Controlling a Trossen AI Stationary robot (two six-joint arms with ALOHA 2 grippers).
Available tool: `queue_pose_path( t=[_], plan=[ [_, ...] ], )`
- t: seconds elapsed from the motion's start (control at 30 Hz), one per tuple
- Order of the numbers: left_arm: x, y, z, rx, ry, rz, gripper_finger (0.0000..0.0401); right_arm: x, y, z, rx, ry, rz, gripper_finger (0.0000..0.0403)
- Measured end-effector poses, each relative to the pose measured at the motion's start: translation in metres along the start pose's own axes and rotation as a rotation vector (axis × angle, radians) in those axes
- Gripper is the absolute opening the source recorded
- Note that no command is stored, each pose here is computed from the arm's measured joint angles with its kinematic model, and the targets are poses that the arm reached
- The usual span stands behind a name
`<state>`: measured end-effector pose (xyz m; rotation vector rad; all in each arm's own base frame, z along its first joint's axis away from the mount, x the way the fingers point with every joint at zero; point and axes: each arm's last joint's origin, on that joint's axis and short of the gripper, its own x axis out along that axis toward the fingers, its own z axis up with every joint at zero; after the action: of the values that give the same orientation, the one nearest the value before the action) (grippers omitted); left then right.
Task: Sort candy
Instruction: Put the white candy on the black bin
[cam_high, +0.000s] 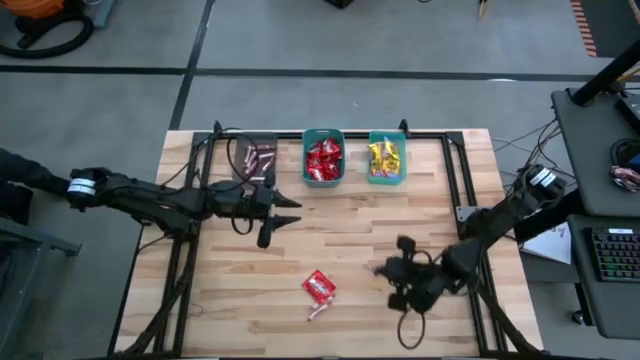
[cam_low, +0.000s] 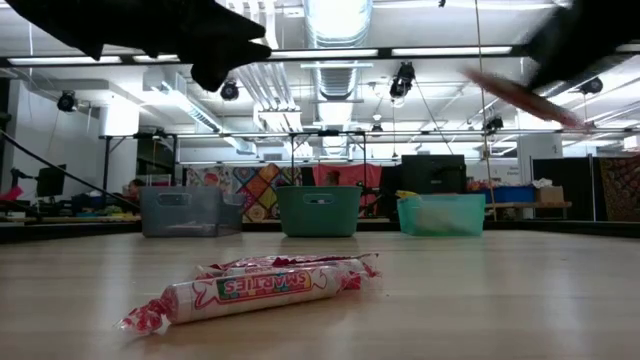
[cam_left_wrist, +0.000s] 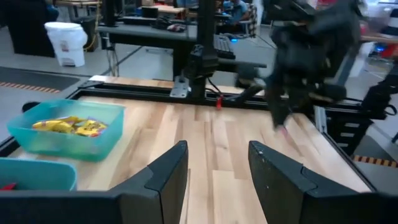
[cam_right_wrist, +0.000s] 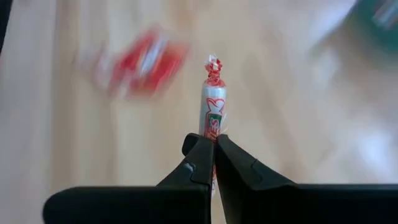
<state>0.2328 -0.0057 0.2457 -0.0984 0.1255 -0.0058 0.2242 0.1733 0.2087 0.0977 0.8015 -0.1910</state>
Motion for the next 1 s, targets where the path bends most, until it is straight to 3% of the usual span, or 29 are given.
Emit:
queue_pose_path(
  t=[0.33,0.5,0.6,0.77,1.0],
  plan=[
    [-0.001,-0.026,0.0,0.008,-0.022,-0.1,0.0153,0.032,-0.047,0.08,-0.158,-0.508,-0.157,0.0008],
    [-0.004,-0.037,-0.001,0.004,-0.022,-0.083,0.0153,0.048,-0.078,0.096,-0.135,-0.813,0.097,0.0008],
    [-0.002,-0.04,-0.003,0.005,-0.025,-0.063,0.0153,0.057,-0.093,0.093,-0.089,-0.98,0.147,0.0008],
    [0.012,-0.042,-0.01,-0.012,-0.058,-0.035,0.0153,0.079,-0.095,0.085,-0.11,-1.082,0.137,0.0008],
    [0.034,-0.045,-0.022,-0.02,-0.14,-0.046,0.0153,0.1,-0.087,0.09,-0.131,-1.058,0.129,0.0008]
  ],
)
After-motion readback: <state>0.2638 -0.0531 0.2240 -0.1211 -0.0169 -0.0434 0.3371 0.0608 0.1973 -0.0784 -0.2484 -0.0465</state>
